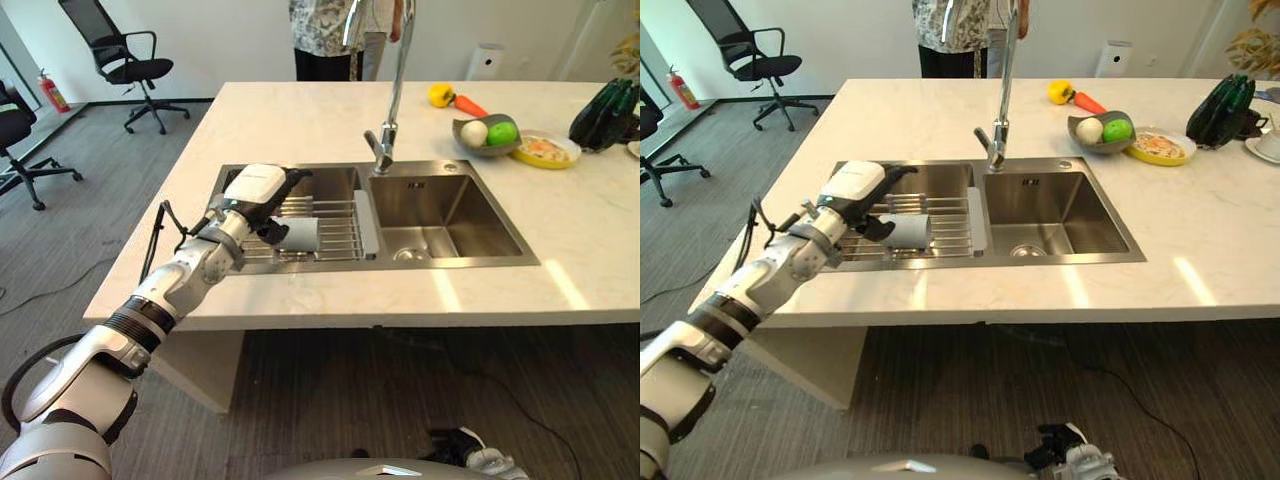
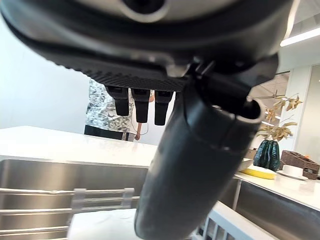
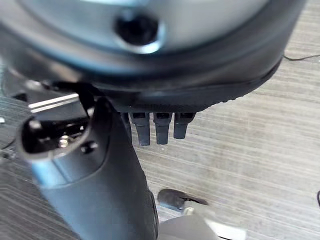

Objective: Place the dishes in the dishwasher.

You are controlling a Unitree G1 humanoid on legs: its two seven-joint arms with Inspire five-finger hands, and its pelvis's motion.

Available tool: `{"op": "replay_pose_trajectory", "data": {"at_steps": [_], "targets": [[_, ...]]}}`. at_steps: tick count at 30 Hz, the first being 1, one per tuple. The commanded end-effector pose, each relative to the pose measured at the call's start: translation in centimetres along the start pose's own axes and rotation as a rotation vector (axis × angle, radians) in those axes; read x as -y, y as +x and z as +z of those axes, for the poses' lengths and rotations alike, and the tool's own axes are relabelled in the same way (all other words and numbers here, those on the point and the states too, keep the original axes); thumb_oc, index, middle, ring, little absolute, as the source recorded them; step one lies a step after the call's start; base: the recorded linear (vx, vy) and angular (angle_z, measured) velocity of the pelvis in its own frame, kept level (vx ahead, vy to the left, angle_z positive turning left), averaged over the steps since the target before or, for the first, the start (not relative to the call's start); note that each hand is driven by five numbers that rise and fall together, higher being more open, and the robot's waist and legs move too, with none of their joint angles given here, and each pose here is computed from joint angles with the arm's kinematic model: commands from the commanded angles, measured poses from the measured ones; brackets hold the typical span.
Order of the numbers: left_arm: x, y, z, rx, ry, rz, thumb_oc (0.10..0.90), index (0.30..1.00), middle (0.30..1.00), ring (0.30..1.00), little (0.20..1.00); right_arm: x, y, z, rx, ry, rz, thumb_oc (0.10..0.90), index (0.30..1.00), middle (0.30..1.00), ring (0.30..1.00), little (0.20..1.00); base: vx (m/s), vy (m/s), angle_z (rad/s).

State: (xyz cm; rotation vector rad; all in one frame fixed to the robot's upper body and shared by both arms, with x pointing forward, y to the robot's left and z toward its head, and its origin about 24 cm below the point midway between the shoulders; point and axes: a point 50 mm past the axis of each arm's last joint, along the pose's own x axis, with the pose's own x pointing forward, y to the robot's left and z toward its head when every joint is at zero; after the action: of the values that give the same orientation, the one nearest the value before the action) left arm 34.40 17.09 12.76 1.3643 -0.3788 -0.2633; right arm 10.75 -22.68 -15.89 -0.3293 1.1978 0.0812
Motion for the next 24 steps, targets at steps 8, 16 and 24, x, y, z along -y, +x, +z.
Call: {"op": "replay_pose_trajectory", "data": {"at_steps": [8,16,24], "targets": [[-4.3,3.1,0.6,0.030,0.141,0.087,0.800,0.900,0.900,0.900,0.900,0.0,0.1,0.6,0.021,-0.075,0.013,0.800,0.900,0.900,0.900,0.900,0.00,-0.009,0.00],[-2.2,3.4,-0.4,-0.053,0.145,0.023,0.800,0.900,0.900,0.900,0.900,0.4,-0.1,-0.9,-0.031,-0.066,-0.006,0.800,0.900,0.900,0.900,0.900,0.00,-0.013,-0.04],[-1.0,3.5,-2.6,-0.190,0.161,-0.011,0.800,0.900,0.900,0.900,0.900,0.6,-0.2,-1.4,-0.042,-0.065,-0.014,0.800,0.900,0.900,0.900,0.900,0.00,-0.015,-0.07]]}}
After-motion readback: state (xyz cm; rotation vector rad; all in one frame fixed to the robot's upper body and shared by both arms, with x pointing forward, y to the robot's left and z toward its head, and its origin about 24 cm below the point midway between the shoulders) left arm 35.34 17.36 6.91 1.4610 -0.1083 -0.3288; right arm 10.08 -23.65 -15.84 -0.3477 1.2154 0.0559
